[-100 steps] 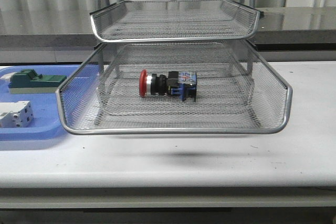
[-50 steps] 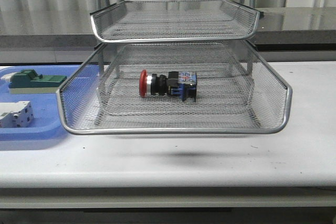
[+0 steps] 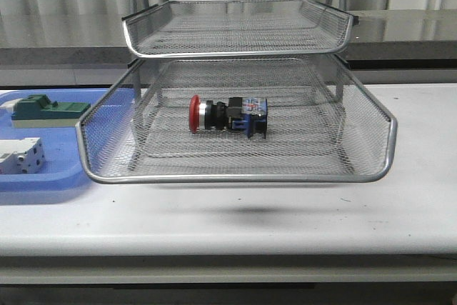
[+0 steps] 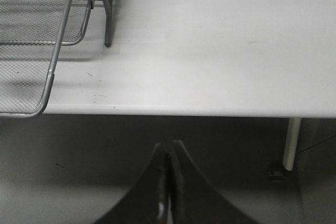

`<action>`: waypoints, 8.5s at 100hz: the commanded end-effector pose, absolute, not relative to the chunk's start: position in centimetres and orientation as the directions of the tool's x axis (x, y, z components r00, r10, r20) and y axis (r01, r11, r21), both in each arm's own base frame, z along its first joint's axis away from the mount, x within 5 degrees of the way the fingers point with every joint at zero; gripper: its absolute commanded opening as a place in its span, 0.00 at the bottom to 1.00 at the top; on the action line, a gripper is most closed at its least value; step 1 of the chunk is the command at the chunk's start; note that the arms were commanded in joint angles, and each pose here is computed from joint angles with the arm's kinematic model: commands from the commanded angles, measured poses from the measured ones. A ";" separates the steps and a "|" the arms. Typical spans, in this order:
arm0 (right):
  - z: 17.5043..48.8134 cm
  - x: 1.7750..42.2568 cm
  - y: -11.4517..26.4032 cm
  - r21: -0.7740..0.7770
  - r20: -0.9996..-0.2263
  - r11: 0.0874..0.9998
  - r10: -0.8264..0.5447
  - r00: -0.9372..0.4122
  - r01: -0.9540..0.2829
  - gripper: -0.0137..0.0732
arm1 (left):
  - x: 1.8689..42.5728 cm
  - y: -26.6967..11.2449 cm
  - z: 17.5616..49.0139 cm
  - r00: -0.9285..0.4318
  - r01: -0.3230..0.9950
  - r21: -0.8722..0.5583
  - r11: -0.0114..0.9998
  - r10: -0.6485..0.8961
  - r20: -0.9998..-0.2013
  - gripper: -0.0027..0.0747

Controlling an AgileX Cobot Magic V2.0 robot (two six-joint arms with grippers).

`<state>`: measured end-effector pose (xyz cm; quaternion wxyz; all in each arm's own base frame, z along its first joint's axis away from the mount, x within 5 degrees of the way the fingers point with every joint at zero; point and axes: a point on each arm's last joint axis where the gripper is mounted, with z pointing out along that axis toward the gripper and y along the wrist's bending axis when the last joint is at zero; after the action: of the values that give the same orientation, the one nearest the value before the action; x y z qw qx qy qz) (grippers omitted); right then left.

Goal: Place button on rack with both arms

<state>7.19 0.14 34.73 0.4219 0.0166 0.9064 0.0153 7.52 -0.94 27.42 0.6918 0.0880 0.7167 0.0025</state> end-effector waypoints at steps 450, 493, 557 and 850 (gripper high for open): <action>33.2 25.0 9.6 -0.085 -0.737 0.854 -0.400 -0.545 -0.513 0.09 | 7.5 -0.8 29.1 0.080 0.090 0.097 0.991 0.090 -0.993 0.01; 35.4 16.6 2.6 -0.075 -0.854 0.967 -0.188 -0.485 -0.243 0.09 | 7.5 -0.8 29.1 0.080 0.090 0.097 0.991 0.090 -0.993 0.01; 31.7 5.9 1.1 -0.038 -0.936 0.986 -0.091 -0.339 -0.161 0.09 | 7.5 -0.8 29.1 0.080 0.090 0.097 0.991 0.090 -0.993 0.01; 20.2 5.4 0.3 0.042 -0.999 0.997 0.043 0.011 -0.060 0.09 | 7.5 -0.8 29.1 0.080 0.090 0.097 0.991 0.090 -0.993 0.01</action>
<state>5.61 0.41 18.84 0.6662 -0.0082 0.7447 0.0392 7.53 -0.92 27.46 0.6955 0.0855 0.7134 0.0020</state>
